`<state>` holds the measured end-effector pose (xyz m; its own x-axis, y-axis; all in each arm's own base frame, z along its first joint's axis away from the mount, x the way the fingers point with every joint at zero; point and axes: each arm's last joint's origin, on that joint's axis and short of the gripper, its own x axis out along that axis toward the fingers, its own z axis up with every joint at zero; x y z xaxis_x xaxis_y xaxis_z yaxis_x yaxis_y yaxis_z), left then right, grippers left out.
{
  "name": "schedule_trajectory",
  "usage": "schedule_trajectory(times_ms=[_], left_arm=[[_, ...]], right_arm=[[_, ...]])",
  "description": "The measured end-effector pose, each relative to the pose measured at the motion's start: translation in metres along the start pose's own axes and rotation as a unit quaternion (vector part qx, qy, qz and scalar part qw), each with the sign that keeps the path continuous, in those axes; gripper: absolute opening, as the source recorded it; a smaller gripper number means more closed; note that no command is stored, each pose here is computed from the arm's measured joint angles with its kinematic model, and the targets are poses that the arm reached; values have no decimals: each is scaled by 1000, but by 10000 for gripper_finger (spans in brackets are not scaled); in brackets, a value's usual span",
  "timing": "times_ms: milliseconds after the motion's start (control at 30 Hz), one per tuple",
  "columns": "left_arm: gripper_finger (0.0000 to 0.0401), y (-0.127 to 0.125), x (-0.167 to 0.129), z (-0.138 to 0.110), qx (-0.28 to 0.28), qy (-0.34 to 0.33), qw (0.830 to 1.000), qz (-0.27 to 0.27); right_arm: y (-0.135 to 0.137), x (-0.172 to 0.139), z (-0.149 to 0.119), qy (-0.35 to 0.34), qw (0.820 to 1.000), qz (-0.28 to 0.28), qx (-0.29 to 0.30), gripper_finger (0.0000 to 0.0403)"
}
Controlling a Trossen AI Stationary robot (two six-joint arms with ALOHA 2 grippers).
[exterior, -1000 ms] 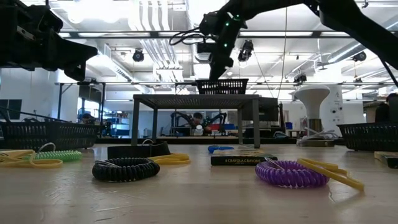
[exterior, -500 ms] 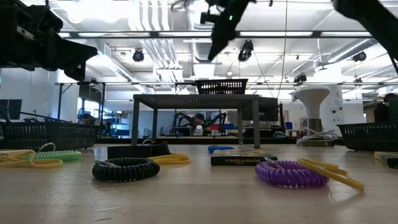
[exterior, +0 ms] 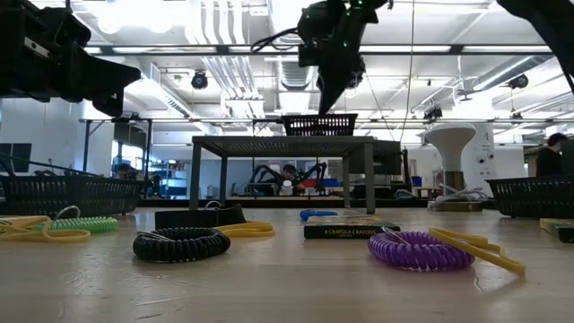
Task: Pick & Place Office Desk Supplies
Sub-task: Put the middle black bin on the shelf
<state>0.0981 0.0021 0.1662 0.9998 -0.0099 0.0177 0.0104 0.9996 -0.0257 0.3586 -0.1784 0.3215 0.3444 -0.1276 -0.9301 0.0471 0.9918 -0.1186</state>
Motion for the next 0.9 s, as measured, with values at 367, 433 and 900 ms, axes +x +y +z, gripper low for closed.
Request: schedule_trajectory(times_ms=[367, 433, 900], left_arm=[[16, 0, 0, 0, 0, 0, 1000, 1], [16, 0, 0, 0, 0, 0, 1000, 2], [16, 0, 0, 0, 0, 0, 1000, 2]], right_arm=[[-1, 9, -4, -15, 1000, -18, 0, 72], [-2, 8, -2, -20, 1000, -21, -8, 53], [-18, 8, 2, -56, 996, -61, -26, 18]])
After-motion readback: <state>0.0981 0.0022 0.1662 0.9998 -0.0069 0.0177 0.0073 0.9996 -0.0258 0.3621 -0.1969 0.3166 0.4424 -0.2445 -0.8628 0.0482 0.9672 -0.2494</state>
